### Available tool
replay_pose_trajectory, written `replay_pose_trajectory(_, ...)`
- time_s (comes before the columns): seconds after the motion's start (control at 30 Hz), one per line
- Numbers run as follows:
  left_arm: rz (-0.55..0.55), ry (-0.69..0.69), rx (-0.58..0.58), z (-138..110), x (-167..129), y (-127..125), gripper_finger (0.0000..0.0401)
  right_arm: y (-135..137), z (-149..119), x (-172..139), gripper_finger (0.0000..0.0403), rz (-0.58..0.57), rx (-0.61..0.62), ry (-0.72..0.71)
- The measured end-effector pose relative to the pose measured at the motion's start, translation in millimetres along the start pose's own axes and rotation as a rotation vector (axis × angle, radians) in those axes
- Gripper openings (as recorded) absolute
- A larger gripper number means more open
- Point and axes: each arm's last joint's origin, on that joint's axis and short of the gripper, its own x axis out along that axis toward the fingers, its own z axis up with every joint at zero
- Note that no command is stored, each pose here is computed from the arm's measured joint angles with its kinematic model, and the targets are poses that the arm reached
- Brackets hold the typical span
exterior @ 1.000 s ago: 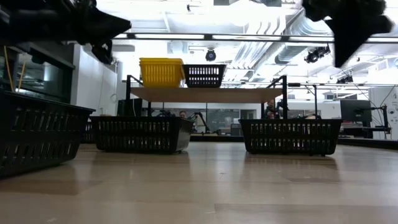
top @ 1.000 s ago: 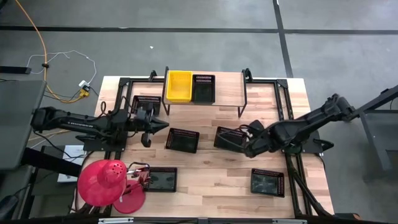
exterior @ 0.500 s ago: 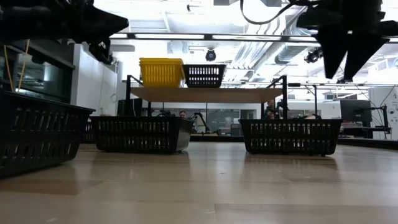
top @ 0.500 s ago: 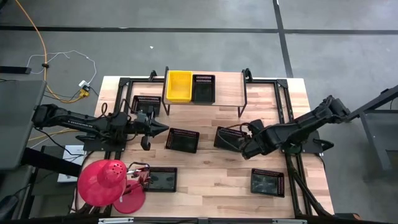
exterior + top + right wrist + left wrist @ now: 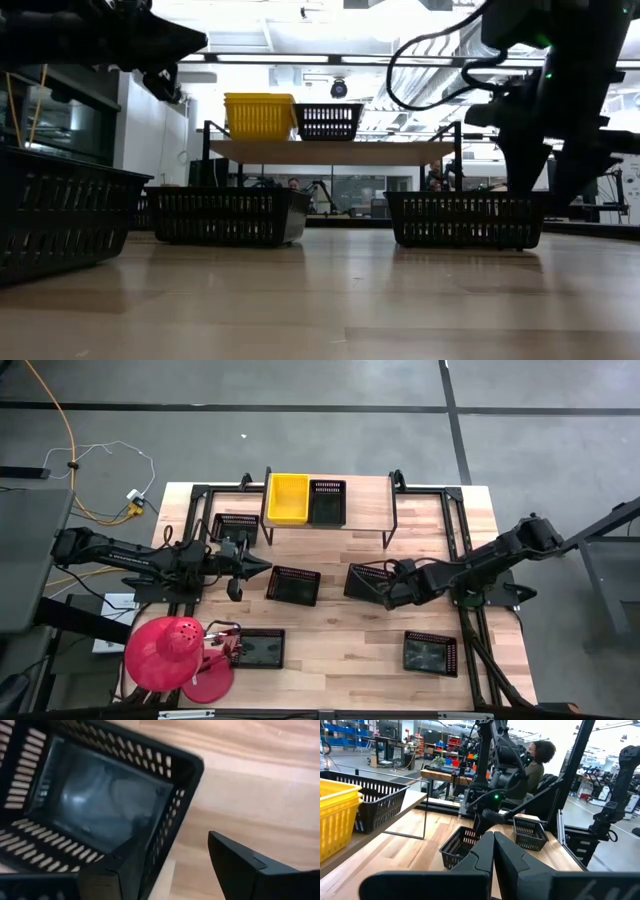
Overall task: Stack baskets on shelf by color
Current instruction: Stack the black bin on the black bin on the shelf
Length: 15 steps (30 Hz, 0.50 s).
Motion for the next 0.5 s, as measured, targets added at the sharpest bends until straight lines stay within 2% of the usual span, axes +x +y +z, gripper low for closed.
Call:
replay_pose_trajectory(0.2, 0.003, -0.001, 0.000, 0.0, 0.0, 0.1, 0.0000, -0.5, 7.0, 3.6, 0.0203, -0.001, -0.006, -0.043)
replay_pose_trajectory(0.3, 0.012, -0.002, 0.000, 0.1, 0.0, 0.3, 0.0000, -0.6, 11.4, 5.0, 0.0187, -0.010, -0.034, -0.044)
replay_pose_trajectory(0.4, 0.023, -0.004, 0.000, 0.2, 0.0, 0.7, 0.0000, -0.6, 15.0, 6.0, 0.0143, -0.016, -0.066, -0.045)
replay_pose_trajectory(0.5, 0.023, -0.004, 0.000, 0.1, 0.0, 0.7, 0.0000, -0.7, 17.6, 6.8, 0.0076, -0.021, -0.085, -0.050)
